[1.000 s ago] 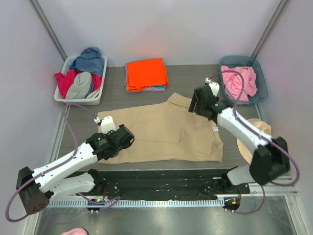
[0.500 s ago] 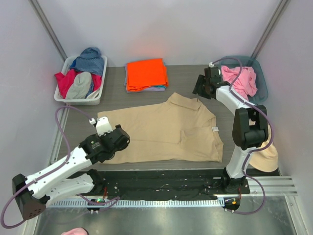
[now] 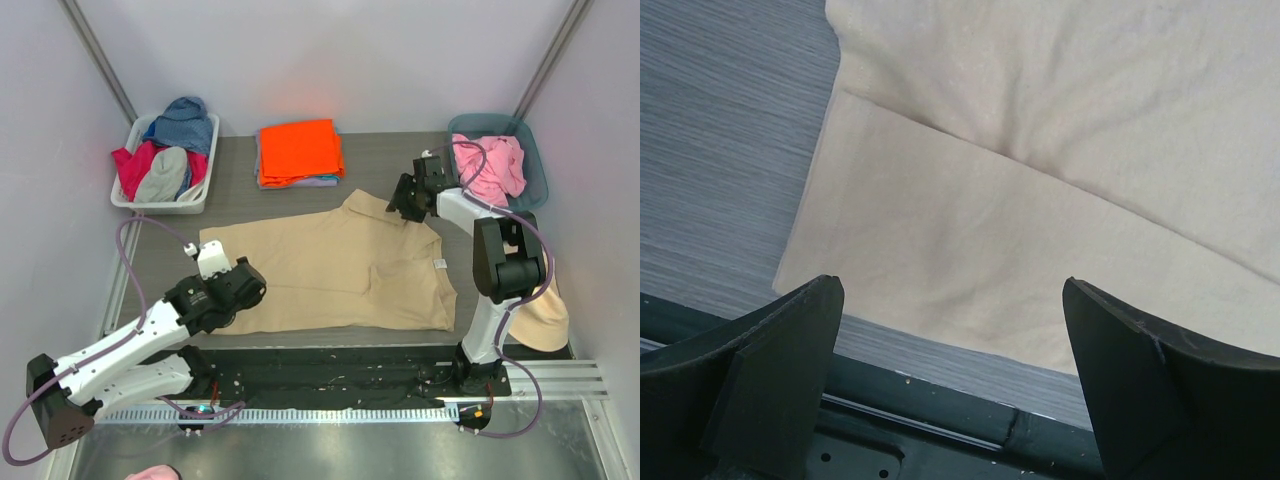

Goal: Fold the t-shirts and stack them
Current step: Fold the tshirt

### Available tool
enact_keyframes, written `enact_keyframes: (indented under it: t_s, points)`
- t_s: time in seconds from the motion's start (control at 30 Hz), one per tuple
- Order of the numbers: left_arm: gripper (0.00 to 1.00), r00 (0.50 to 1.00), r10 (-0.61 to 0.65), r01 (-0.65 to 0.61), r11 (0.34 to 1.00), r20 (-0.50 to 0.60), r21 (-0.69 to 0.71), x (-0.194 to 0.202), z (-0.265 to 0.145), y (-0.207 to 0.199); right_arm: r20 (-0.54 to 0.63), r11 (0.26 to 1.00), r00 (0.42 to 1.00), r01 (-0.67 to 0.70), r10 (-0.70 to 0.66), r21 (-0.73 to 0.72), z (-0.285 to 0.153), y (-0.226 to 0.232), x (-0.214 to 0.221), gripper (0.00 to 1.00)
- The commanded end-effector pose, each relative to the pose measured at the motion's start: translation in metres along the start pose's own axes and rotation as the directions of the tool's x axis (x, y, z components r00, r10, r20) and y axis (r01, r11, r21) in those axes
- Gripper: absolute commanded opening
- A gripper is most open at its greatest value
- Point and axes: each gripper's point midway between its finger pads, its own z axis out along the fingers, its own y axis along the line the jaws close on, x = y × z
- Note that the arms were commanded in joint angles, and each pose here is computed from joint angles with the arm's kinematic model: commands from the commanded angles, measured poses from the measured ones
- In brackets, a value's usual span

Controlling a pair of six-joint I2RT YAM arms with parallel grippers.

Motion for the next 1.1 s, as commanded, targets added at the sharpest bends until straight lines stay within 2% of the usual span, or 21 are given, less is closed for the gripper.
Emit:
enact_keyframes:
  t_s: [0.0, 0.67, 1.07]
  points:
    - [0.98, 1.0, -0.012, 0.012, 1.0, 0.025, 0.007, -0.004, 0.0, 0.001, 0.037, 0.999, 0.998, -0.042, 0.043, -0.013, -0.002, 0.0, -0.005, 0.56]
    - [0.97, 0.999, -0.023, 0.023, 1.0, 0.026, 0.014, -0.002, -0.001, 0.004, 0.047, 0.994, 0.996, -0.079, 0.076, 0.08, 0.014, -0.041, -0.006, 0.55]
    - [0.98, 1.0, -0.021, 0.021, 1.0, 0.019, 0.015, -0.002, -0.001, 0.004, 0.057, 0.993, 0.995, -0.091, 0.087, 0.073, 0.018, -0.044, -0.014, 0.55]
